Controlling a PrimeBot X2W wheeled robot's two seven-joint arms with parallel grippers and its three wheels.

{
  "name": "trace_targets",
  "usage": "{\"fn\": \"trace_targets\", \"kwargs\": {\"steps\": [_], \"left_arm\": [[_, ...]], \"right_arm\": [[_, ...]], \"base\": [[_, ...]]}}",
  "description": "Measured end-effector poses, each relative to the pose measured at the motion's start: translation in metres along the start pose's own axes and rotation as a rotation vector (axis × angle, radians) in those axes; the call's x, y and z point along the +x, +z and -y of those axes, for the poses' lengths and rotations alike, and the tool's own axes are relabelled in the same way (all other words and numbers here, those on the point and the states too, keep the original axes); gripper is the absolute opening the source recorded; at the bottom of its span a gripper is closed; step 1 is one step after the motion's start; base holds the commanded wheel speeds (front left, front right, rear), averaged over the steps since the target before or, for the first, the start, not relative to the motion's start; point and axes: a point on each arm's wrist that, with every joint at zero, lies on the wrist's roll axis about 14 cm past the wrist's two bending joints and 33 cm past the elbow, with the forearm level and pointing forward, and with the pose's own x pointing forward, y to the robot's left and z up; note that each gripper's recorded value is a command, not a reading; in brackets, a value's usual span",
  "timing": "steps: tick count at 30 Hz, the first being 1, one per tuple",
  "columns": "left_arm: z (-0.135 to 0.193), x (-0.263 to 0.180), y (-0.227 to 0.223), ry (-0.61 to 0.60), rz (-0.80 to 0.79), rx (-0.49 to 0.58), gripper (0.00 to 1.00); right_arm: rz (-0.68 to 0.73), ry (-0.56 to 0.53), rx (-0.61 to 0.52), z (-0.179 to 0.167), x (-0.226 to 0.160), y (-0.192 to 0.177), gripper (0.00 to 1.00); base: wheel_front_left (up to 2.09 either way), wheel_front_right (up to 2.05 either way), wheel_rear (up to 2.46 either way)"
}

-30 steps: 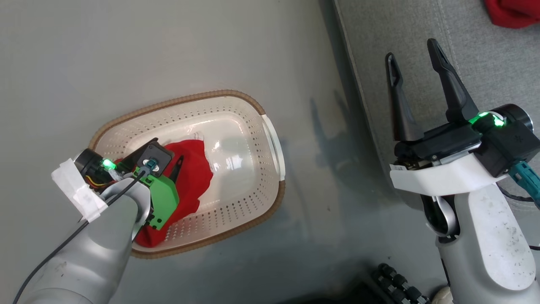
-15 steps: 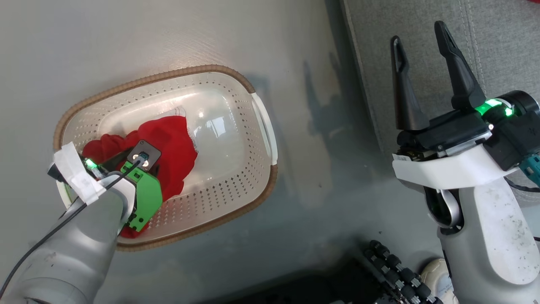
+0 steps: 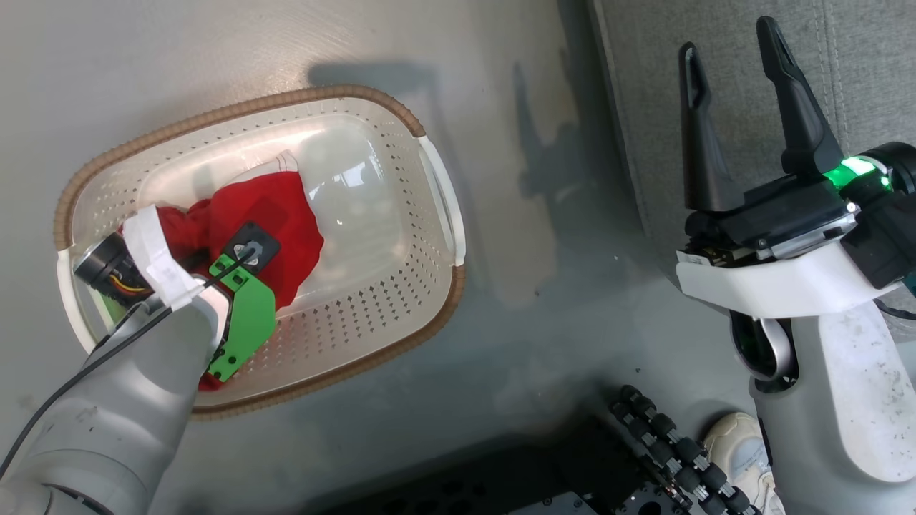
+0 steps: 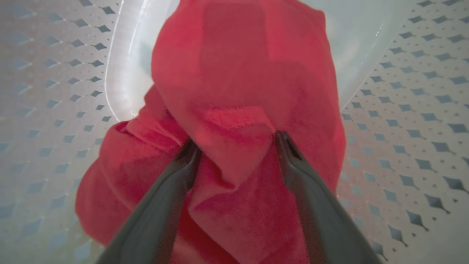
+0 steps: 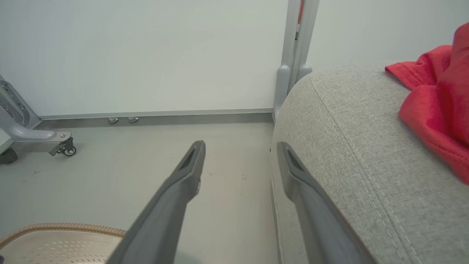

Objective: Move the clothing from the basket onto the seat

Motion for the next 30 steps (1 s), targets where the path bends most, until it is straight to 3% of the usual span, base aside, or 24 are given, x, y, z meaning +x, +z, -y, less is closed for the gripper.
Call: {"fn": "trace_targets", "kwargs": {"steps": [5,6,7,8,9,16,30], "left_arm": [[0.003,0.007,-0.008,0.000,-0.057,0.022,1.00],[0.003,0.008,-0.010,0.002,-0.071,0.023,0.92],[0.004,0.009,-0.012,0.006,-0.083,0.026,0.38],[0.005,0.009,-0.013,0.007,-0.090,0.037,0.09],[0.007,0.009,-0.014,0.008,-0.100,0.042,0.00],[0.022,0.004,-0.006,0.008,-0.080,0.043,0.00],[0.023,-0.045,0.065,0.049,0.187,0.037,0.00]], "right_arm": [[-0.012,-0.004,-0.008,0.002,0.000,-0.007,1.00],[-0.014,-0.005,-0.009,0.002,0.000,-0.008,1.00],[-0.016,-0.007,-0.011,0.003,0.000,-0.009,1.00],[-0.017,-0.008,-0.011,0.003,0.000,-0.010,1.00],[-0.018,-0.008,-0.012,0.004,0.000,-0.010,1.00],[-0.003,-0.004,-0.014,0.002,0.000,-0.003,1.00],[0.053,-0.007,0.008,-0.003,-0.012,0.037,1.00]], "base": [[0.00,0.00,0.00],[0.00,0.00,0.00],[0.00,0.00,0.00],[0.00,0.00,0.00],[0.00,0.00,0.00],[0.00,0.00,0.00],[0.00,0.00,0.00]]}}
